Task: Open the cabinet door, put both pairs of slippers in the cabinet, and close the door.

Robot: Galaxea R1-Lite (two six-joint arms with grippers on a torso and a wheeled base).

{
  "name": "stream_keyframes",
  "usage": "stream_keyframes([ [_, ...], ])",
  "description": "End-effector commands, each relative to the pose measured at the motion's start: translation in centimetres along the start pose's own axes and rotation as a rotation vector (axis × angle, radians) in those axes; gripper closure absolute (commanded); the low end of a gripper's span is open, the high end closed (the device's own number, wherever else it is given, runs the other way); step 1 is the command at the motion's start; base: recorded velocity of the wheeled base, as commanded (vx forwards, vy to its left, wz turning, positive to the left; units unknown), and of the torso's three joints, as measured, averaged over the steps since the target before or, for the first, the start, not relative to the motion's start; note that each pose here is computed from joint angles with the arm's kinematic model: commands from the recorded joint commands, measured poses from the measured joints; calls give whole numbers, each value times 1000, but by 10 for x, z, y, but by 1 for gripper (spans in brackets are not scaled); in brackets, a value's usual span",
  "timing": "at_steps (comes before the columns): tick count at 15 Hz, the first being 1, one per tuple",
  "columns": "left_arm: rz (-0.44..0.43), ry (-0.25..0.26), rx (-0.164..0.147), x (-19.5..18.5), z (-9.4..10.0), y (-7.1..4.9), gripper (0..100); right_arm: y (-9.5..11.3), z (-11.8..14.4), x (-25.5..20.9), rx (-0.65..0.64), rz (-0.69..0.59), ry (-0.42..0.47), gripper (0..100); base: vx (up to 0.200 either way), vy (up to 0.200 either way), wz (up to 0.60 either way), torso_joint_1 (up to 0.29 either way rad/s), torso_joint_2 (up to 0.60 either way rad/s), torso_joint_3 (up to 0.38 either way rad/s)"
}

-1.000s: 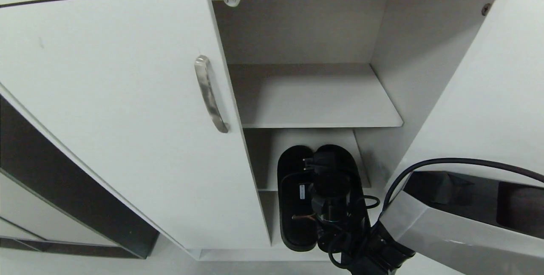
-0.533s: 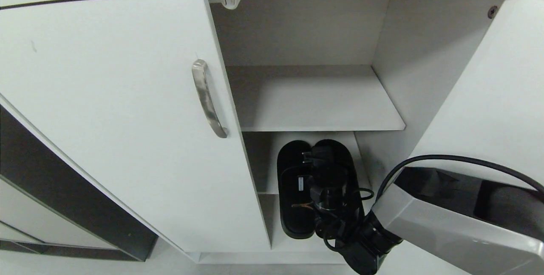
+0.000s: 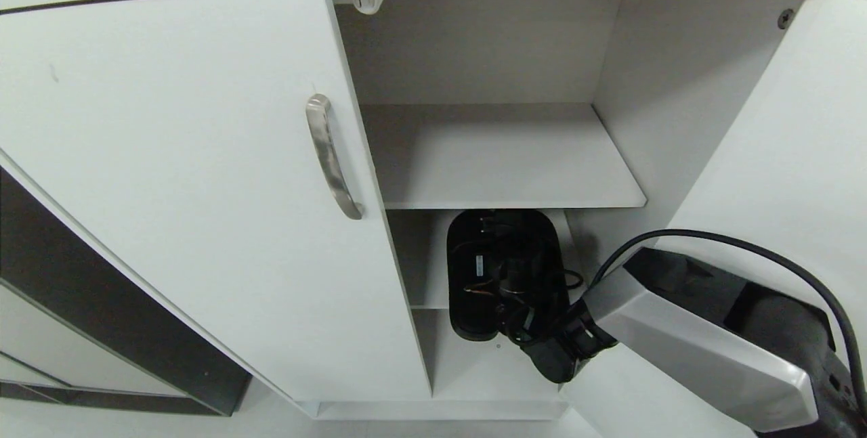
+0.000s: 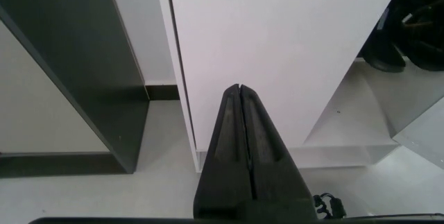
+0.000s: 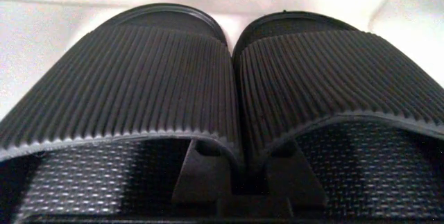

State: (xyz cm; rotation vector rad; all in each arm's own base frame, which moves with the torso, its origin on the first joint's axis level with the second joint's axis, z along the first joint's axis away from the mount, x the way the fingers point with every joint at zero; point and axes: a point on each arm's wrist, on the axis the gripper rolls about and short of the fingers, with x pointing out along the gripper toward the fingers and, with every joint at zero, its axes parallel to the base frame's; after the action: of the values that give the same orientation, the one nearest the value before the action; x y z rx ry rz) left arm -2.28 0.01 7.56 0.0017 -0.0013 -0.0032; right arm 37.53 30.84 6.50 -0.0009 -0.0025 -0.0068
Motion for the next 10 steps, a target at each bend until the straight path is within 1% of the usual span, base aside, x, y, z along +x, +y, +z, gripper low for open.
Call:
stream_keyframes([
  [1, 0, 1, 0, 0, 0, 0, 100, 5, 16, 9, 20, -4, -23, 100, 0, 0, 0, 0, 0, 0],
  [3, 0, 1, 0, 0, 0, 0, 100, 9, 18, 16, 18, -7, -20, 100, 0, 0, 0, 0, 0, 0],
  [5, 0, 1, 0, 0, 0, 0, 100, 7, 18, 24, 14, -21, -15, 100, 0, 0, 0, 0, 0, 0],
  [10, 0, 1, 1, 0, 0, 0, 100, 7, 8, 30, 9, -28, -9, 100, 0, 0, 0, 0, 0, 0],
])
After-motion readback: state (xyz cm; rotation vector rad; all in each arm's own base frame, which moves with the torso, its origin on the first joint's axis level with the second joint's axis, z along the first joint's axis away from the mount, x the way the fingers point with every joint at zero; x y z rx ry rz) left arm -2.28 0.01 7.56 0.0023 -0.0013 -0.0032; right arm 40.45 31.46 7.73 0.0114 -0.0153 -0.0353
